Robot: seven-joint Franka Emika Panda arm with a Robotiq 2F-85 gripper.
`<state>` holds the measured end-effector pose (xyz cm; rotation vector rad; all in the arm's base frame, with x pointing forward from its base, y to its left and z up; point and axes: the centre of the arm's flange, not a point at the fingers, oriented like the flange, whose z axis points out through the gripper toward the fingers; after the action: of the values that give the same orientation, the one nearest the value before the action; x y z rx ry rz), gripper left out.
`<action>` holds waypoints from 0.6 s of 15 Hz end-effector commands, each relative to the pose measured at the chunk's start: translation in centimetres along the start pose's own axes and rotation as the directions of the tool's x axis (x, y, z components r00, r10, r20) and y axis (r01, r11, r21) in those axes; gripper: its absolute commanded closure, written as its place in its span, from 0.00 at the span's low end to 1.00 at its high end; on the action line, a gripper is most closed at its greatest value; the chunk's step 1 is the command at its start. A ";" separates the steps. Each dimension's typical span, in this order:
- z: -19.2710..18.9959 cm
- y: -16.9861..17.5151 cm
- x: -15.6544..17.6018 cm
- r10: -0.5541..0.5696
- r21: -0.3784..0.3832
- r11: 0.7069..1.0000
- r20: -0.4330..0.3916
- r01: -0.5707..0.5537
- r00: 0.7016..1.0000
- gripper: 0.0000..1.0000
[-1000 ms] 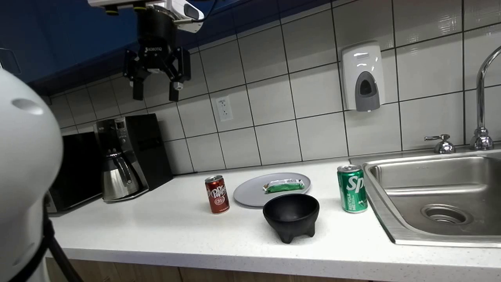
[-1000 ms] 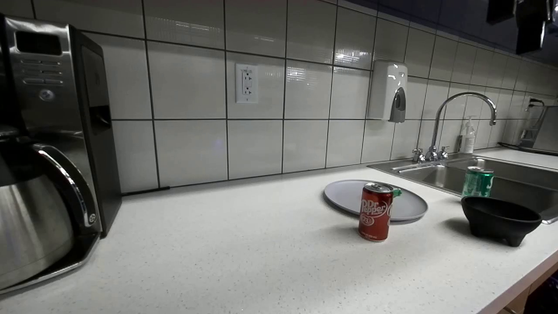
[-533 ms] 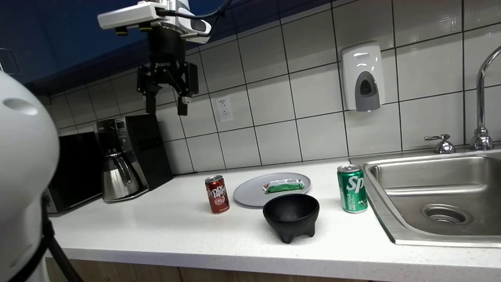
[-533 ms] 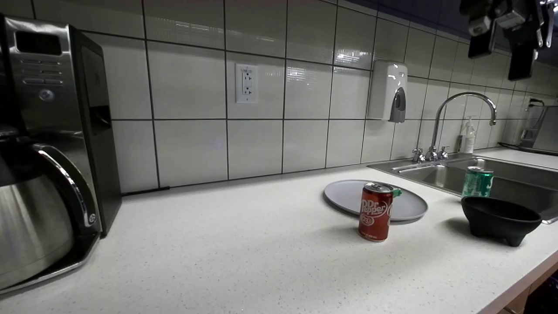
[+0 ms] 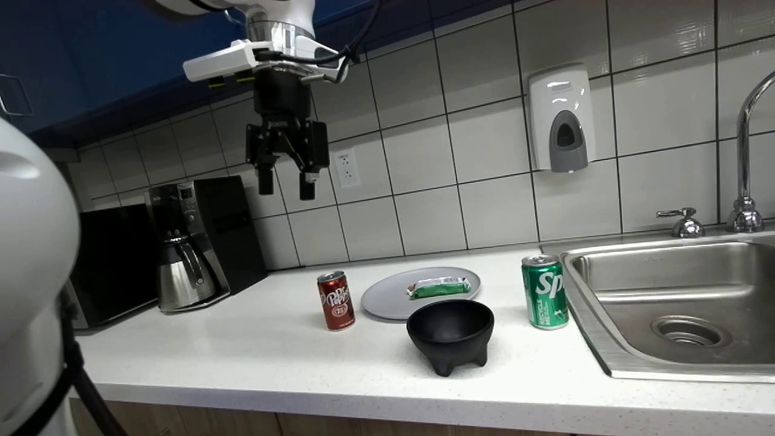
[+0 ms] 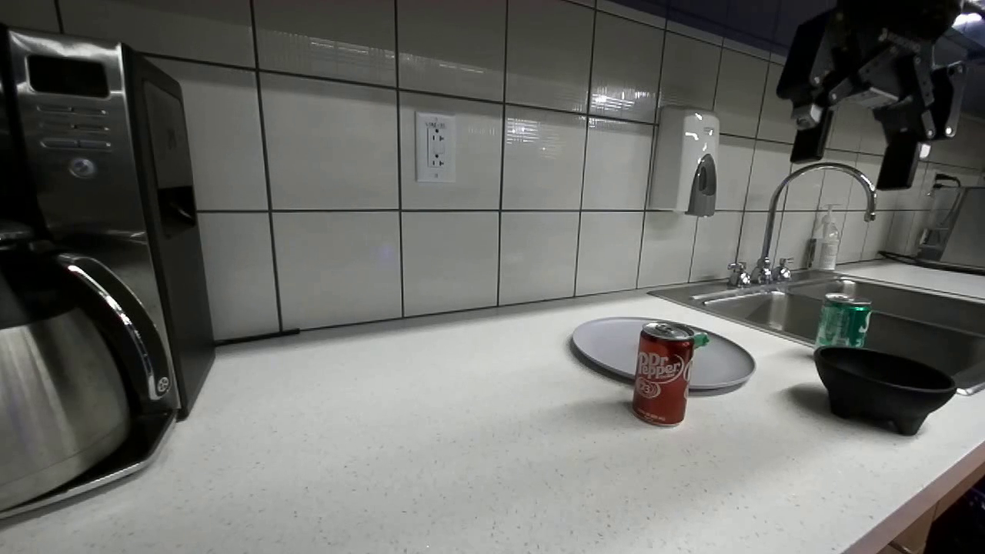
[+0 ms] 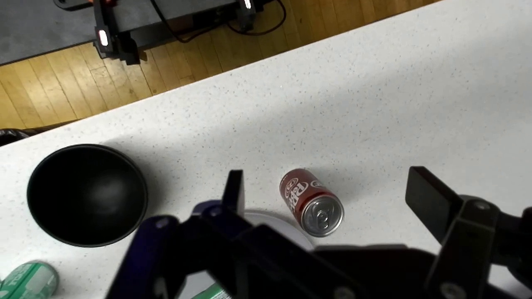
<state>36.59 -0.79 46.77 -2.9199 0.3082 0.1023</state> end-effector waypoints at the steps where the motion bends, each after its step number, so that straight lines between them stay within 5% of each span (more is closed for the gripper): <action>1: 1.4 0.7 1.4 0.102 0.002 0.995 -0.035 -0.102 0.994 0.00; 9: 3.9 2.3 5.3 0.243 0.004 0.970 -0.055 -0.243 0.968 0.00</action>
<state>39.40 -2.78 42.86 -2.8978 0.5749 0.0624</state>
